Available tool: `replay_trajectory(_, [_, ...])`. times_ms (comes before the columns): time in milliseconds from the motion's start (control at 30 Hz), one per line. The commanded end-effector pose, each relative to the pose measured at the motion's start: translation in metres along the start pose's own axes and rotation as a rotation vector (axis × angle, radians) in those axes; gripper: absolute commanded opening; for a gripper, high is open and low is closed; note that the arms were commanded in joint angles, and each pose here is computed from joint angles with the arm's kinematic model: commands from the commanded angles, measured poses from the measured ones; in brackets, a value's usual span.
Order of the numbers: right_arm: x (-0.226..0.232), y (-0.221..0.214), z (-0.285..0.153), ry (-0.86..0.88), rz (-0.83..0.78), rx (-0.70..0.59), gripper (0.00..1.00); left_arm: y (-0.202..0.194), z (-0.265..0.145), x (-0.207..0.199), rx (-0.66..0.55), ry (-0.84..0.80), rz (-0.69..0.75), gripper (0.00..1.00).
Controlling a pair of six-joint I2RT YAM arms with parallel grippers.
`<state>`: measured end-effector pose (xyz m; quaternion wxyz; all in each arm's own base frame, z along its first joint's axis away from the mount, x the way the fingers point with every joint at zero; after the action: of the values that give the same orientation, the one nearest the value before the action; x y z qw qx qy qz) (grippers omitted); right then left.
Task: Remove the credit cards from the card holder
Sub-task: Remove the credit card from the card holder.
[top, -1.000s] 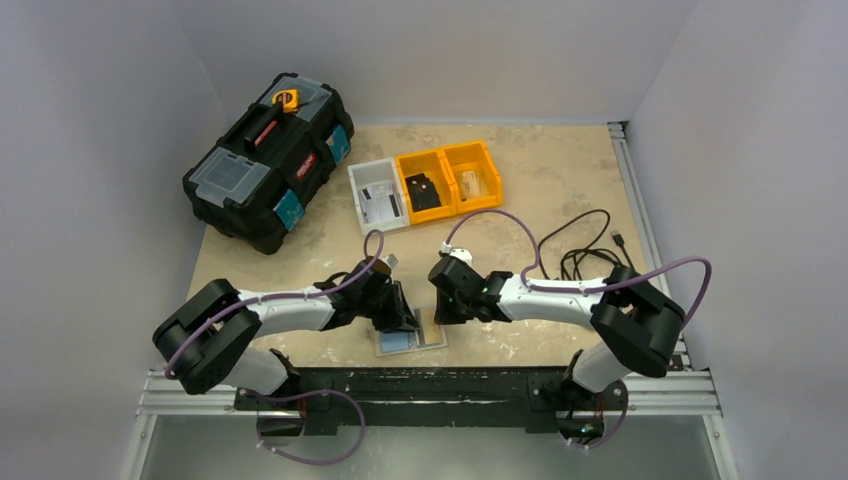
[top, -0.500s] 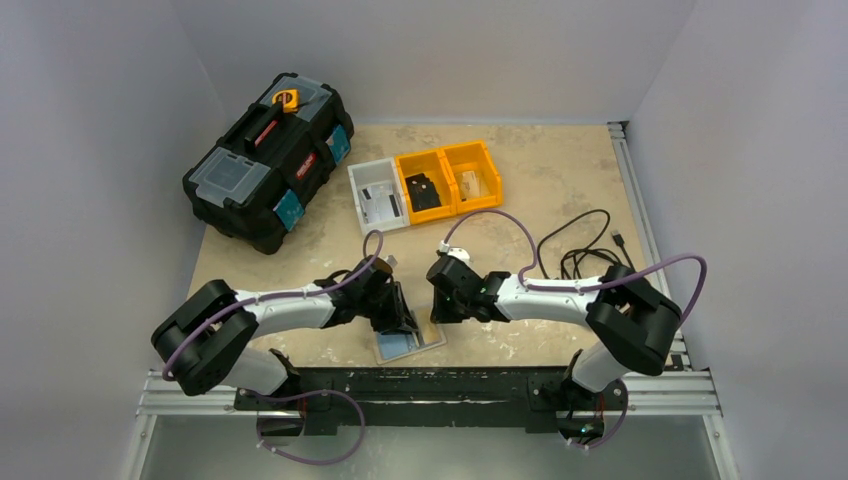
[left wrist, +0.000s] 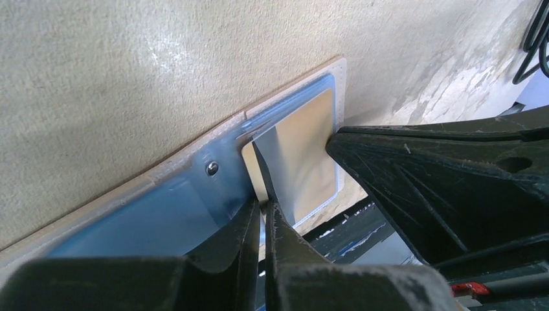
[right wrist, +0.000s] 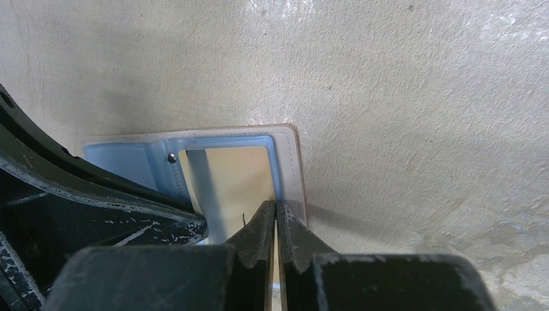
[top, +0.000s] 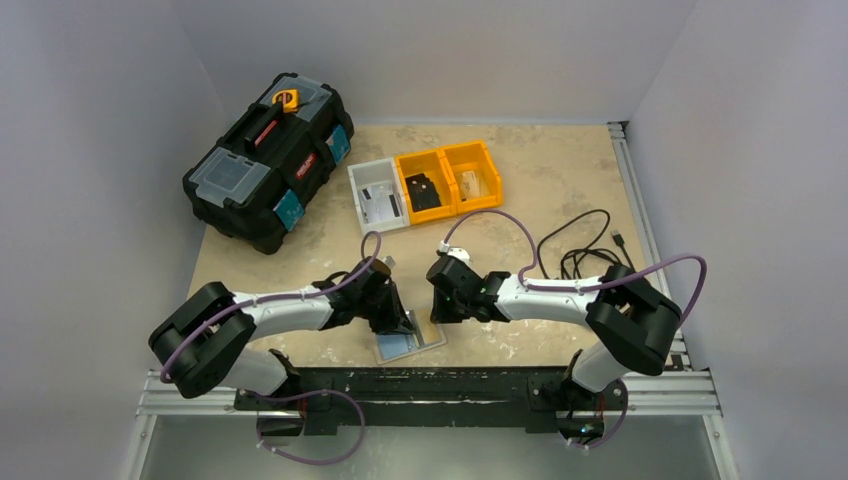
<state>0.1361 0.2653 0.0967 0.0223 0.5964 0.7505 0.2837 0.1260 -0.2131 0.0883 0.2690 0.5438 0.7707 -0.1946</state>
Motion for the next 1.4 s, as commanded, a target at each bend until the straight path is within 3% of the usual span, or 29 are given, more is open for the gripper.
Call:
replay_trajectory(0, [-0.005, -0.022, 0.009, -0.005, -0.018, 0.091, 0.00, 0.006, -0.004, -0.011, -0.051, -0.063, 0.005, 0.00])
replay_trajectory(500, [-0.020, -0.025, 0.012, -0.069, 0.018, 0.098, 0.00, 0.001, -0.027, 0.012, -0.065, 0.083, 0.027, 0.00])
replay_trajectory(1133, [-0.013, -0.013, 0.002, -0.024, 0.013, 0.058, 0.00, 0.000, -0.061, 0.019, -0.128, 0.116, 0.097, 0.00])
replay_trajectory(1367, [0.016, 0.027, -0.030, 0.073, -0.013, -0.066, 0.27, 0.002, -0.080, 0.003, -0.152, 0.053, 0.137, 0.00])
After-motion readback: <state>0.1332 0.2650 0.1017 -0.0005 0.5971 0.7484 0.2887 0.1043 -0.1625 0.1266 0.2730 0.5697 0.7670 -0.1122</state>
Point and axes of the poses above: each gripper's point midway between its finger pads, its own z axis out along the fingers, its own x axis along the line the jaws close on, y = z × x, the point moved 9 cm from there along -z, back along the fingers, and after that the axes turned 9 degrees about -z, right-handed, at the moved point
